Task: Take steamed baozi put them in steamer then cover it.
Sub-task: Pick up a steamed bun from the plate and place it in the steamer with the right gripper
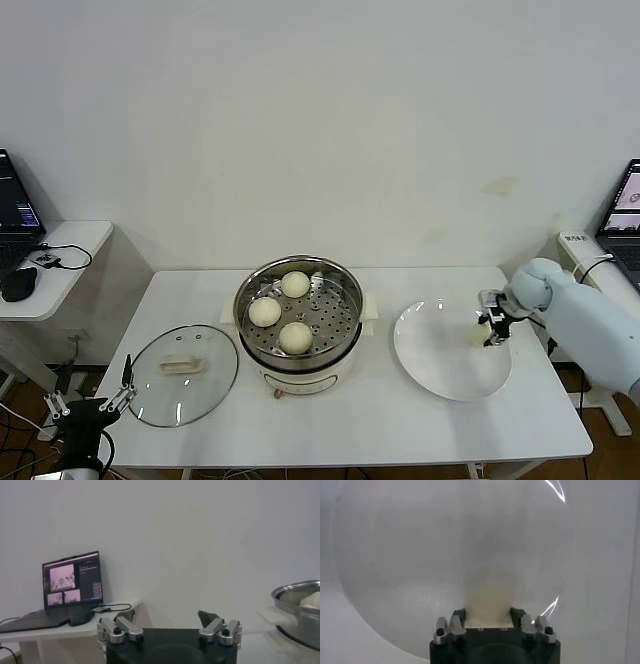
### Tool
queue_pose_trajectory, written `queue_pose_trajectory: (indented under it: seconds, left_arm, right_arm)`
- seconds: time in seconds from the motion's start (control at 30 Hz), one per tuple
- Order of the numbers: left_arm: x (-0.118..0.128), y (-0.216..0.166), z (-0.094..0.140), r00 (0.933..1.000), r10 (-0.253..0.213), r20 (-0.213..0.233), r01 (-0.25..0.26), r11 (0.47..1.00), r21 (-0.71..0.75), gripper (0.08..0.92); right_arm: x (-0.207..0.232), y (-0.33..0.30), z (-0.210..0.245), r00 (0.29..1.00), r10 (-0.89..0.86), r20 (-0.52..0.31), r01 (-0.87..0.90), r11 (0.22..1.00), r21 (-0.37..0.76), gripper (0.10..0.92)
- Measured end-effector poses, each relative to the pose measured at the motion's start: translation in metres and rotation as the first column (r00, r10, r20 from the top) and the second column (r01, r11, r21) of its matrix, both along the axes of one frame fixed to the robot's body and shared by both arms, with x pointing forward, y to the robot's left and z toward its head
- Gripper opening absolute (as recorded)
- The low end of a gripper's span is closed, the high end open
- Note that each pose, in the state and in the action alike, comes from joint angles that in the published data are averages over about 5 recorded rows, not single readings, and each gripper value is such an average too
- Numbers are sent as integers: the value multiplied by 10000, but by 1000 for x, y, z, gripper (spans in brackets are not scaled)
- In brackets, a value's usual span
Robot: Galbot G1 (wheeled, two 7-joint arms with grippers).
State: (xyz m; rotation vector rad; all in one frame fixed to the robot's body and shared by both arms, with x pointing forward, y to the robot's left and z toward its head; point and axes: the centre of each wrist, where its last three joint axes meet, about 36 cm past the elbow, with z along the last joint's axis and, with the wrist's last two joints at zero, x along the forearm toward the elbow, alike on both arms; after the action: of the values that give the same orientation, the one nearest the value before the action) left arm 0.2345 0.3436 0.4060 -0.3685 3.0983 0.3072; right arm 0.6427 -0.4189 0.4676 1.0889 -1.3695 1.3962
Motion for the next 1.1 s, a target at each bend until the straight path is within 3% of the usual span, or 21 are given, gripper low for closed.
queue_pose_trajectory:
  seconds: [0.37, 0.77, 1.1]
  left_arm:
    - [5, -3, 1, 9999, -99, 80, 100, 9999, -37, 823]
    - [9, -3, -2, 9999, -133, 42, 133, 9999, -80, 823]
    - [7, -4, -2, 10000, -55, 50, 55, 9999, -121, 823]
  right_arm:
    - [3, 24, 76, 9980, 370, 521, -387, 9987, 324, 557]
    - [12, 126, 193, 9763, 1152, 1834, -1434, 9785, 1485, 569]
    - [8, 234, 219, 9715, 1433, 1887, -1889, 9492, 2517, 569]
